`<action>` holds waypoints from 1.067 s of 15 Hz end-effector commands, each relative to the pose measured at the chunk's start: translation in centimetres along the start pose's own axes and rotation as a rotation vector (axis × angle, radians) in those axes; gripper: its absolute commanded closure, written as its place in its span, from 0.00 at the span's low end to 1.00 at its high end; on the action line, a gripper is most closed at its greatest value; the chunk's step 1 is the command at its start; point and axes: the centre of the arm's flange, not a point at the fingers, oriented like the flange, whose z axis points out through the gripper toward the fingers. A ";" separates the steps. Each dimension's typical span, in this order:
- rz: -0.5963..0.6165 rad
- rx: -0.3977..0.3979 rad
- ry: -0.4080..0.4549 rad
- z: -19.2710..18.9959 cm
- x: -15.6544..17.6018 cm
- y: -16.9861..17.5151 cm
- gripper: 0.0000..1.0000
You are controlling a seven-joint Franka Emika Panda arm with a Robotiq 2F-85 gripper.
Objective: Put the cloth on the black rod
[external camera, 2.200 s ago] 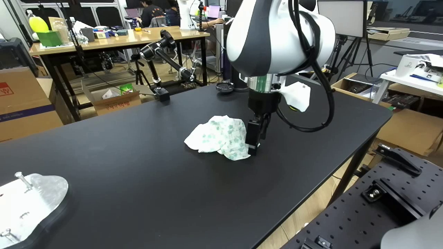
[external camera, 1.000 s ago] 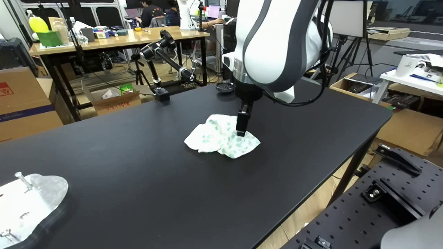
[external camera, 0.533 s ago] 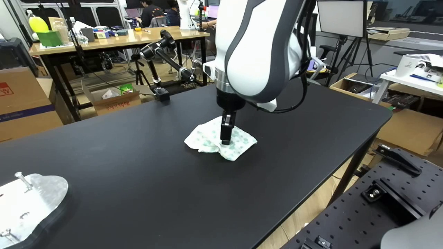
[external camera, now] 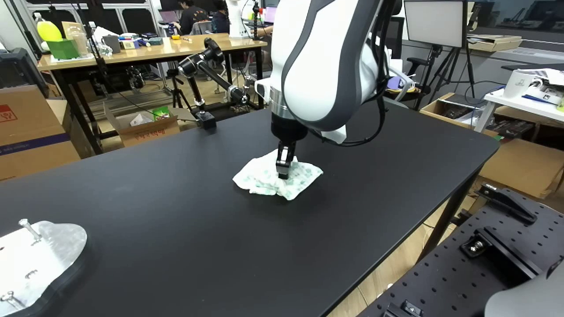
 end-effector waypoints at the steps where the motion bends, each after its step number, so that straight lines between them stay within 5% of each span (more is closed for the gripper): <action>1: 0.009 -0.014 0.012 -0.9 0.8 0.5 1.00; 7: -0.030 -0.003 -0.023 -5.9 5.1 -0.4 0.99; 16: -0.064 -0.190 -0.028 -18.0 12.9 0.7 0.99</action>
